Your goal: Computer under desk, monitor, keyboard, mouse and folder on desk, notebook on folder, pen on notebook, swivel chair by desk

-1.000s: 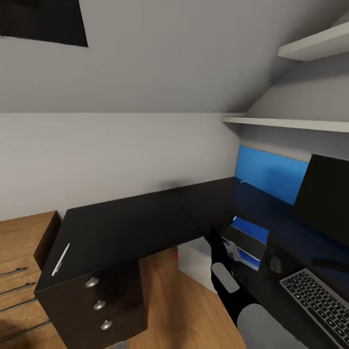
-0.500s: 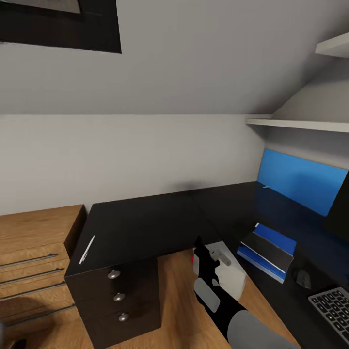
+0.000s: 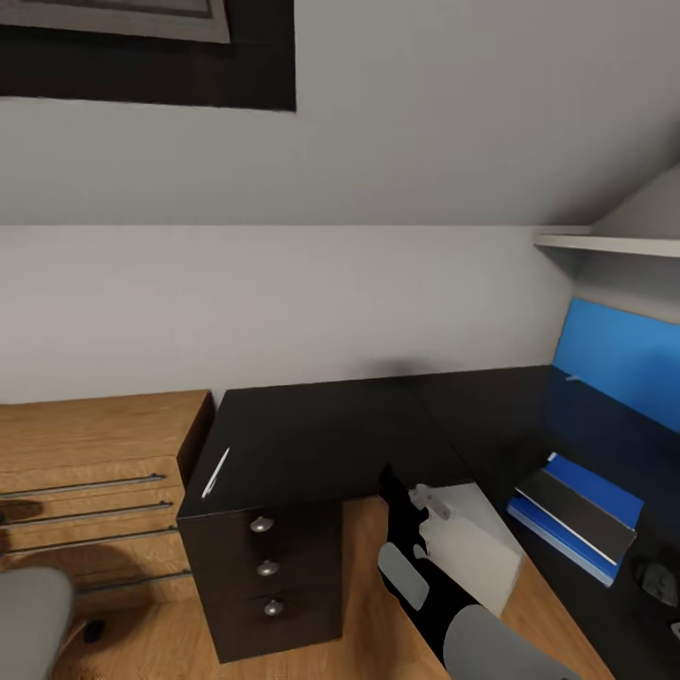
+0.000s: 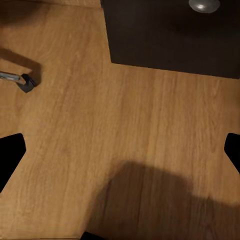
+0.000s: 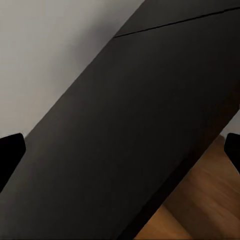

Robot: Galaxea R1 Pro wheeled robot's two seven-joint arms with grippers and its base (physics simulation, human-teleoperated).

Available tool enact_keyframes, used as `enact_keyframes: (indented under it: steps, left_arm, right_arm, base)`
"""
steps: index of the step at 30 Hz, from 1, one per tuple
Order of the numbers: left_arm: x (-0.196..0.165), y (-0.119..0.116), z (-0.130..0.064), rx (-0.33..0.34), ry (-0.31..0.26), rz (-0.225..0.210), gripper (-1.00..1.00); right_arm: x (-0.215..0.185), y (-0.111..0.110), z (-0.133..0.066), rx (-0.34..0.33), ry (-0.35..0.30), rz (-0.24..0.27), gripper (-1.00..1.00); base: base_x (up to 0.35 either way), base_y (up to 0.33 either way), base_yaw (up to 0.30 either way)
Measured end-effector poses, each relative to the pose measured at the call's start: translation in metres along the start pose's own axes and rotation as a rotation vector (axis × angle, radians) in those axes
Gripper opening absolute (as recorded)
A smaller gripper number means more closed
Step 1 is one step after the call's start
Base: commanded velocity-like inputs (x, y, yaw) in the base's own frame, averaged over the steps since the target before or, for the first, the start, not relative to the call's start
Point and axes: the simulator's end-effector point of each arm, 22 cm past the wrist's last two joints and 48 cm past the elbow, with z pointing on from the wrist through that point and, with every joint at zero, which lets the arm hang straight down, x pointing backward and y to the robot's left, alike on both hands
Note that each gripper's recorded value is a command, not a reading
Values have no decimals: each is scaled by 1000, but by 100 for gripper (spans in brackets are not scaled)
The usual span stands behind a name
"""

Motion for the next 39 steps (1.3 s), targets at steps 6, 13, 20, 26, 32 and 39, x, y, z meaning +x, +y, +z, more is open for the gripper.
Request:
enact_keyframes:
  steps: [6, 13, 20, 26, 32, 39]
  left_arm:
    - [2, 1, 0, -2, 2, 2, 100]
    - [2, 1, -1, -2, 2, 2, 100]
    - [1, 1, -1, -3, 0, 2, 100]
    - [2, 2, -1, -5, 1, 3, 100]
    - [2, 0, -2, -3, 1, 2, 100]
    - [5, -3, -3, 1, 7, 2, 100]
  right_arm:
    - [-1, 1, 0, -2, -2, 0, 100]
    - [1, -5, -1, 7, 3, -12, 100]
    - [3, -3, -3, -15, 2, -66, 100]
    - [1, -1, -3, -24, -2, -76, 100]
    - [0, 0, -3, -26, -4, -78, 100]
    - [-2, 2, -4, -30, -7, -78, 100]
  base:
    - [0, 0, 275]
    - [0, 0, 275]
    - [0, 0, 275]
    - [0, 0, 275]
    - [0, 0, 275]
    - [0, 0, 275]
